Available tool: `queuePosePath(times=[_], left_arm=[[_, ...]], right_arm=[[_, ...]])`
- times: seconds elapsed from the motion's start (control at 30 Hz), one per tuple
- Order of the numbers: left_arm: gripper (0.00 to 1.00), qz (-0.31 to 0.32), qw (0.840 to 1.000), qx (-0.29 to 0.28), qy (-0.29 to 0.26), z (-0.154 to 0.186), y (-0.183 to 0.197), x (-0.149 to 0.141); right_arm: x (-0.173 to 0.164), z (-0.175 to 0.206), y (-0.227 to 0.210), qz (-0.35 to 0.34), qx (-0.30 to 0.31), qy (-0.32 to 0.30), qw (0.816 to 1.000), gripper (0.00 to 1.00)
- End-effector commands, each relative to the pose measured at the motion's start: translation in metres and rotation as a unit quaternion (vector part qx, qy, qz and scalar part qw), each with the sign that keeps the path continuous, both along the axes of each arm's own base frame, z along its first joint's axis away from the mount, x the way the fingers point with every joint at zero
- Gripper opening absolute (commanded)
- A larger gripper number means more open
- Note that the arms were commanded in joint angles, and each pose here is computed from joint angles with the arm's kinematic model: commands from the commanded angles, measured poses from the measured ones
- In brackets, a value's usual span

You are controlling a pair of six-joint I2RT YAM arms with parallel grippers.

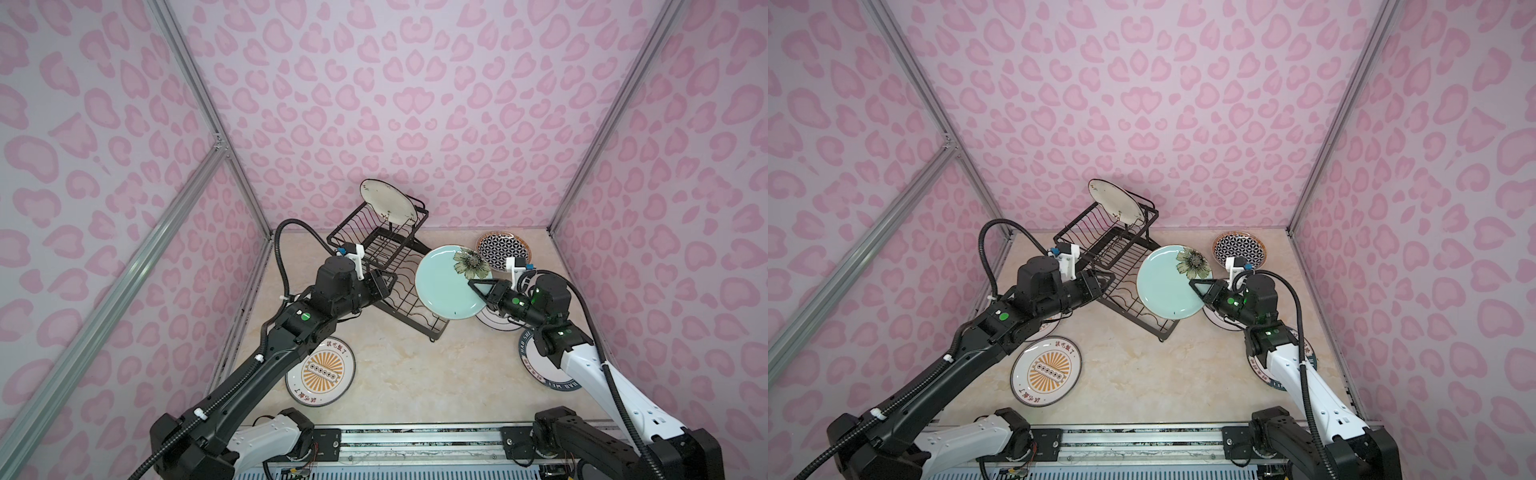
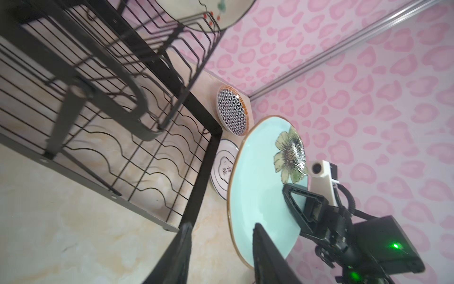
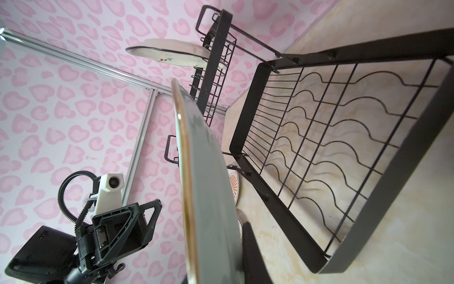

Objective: Load plates into a dish rack
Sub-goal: Pick up the plate from the bottom-center of the table, then rotate the dish rack at the top-center of the table.

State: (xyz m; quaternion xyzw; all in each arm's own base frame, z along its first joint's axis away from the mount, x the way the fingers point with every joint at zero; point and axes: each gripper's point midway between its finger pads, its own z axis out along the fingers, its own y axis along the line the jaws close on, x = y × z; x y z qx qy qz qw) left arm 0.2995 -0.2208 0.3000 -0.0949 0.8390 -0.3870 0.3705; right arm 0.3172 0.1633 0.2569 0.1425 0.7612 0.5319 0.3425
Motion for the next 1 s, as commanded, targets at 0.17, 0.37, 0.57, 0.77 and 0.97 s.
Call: queuePosePath(times=[0.17, 0.37, 0.57, 0.77, 0.97], left_arm=[[0.45, 0.132, 0.983, 0.129, 0.01, -0.007, 0.063, 0.012], [0.45, 0.159, 0.98, 0.115, 0.035, -0.018, 0.071, 0.032], [0.45, 0.169, 0.981, 0.095, 0.002, 0.009, 0.075, 0.053], [0.46, 0.2, 0.973, 0.116, -0.01, 0.026, 0.082, 0.075], [0.45, 0.23, 0.964, 0.134, 0.005, 0.019, 0.089, 0.095]], right_arm=[[0.014, 0.032, -0.016, -0.016, -0.028, -0.073, 0.997, 0.0], [0.021, 0.039, -0.021, -0.023, -0.027, -0.084, 0.996, 0.0], [0.02, 0.034, -0.022, -0.02, -0.037, -0.081, 0.996, 0.0], [0.02, 0.033, -0.022, -0.018, -0.032, -0.079, 0.996, 0.0], [0.017, 0.033, -0.021, -0.013, -0.029, -0.079, 0.996, 0.0]])
